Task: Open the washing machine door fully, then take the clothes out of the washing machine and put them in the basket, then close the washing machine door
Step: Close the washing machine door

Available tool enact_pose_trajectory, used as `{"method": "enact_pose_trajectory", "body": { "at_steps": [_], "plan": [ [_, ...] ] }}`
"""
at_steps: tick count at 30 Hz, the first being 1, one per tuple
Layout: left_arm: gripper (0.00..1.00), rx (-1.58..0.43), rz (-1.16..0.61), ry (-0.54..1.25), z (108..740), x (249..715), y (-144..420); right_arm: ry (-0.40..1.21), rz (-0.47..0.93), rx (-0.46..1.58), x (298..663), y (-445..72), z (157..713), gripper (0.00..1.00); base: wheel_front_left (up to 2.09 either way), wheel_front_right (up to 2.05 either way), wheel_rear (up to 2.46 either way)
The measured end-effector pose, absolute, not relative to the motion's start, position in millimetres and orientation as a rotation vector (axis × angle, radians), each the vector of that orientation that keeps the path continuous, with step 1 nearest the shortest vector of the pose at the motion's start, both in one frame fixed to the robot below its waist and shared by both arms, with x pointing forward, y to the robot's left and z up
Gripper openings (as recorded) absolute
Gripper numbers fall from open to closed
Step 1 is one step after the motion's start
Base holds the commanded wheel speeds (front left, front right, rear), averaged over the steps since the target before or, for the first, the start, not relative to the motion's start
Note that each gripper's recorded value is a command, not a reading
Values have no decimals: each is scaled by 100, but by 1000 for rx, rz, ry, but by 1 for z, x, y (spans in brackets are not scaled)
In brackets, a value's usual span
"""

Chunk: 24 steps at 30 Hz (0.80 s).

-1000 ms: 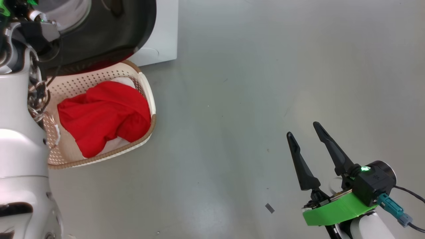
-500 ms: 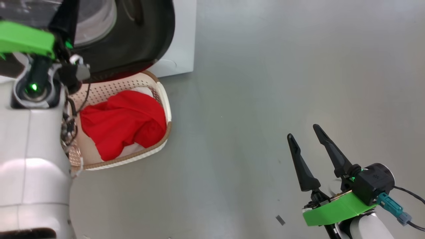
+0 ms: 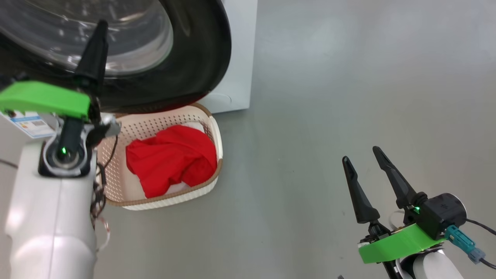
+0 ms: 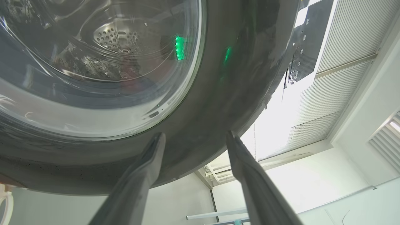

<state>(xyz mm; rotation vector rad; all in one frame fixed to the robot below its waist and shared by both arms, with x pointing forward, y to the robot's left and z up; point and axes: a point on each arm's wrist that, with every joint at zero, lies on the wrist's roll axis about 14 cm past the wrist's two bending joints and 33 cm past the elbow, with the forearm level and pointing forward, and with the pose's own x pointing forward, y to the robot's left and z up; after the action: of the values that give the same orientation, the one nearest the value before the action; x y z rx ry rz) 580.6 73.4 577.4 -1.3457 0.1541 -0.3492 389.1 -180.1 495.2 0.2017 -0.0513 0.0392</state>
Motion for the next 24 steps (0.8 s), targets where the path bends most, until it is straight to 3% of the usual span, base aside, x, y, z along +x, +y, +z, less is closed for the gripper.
{"method": "enact_pose_trajectory", "body": {
  "at_steps": [14, 24],
  "plan": [
    [100, -975, -335, 7, 590, 512, 96, -116, 72, 222, 379, -170, 517, 100, 0, 0, 0],
    [100, -672, -273, -209, 608, 465, 123, -138, 97, 228, 371, -162, 525, 100, 0, 0, 0]
  ]
}}
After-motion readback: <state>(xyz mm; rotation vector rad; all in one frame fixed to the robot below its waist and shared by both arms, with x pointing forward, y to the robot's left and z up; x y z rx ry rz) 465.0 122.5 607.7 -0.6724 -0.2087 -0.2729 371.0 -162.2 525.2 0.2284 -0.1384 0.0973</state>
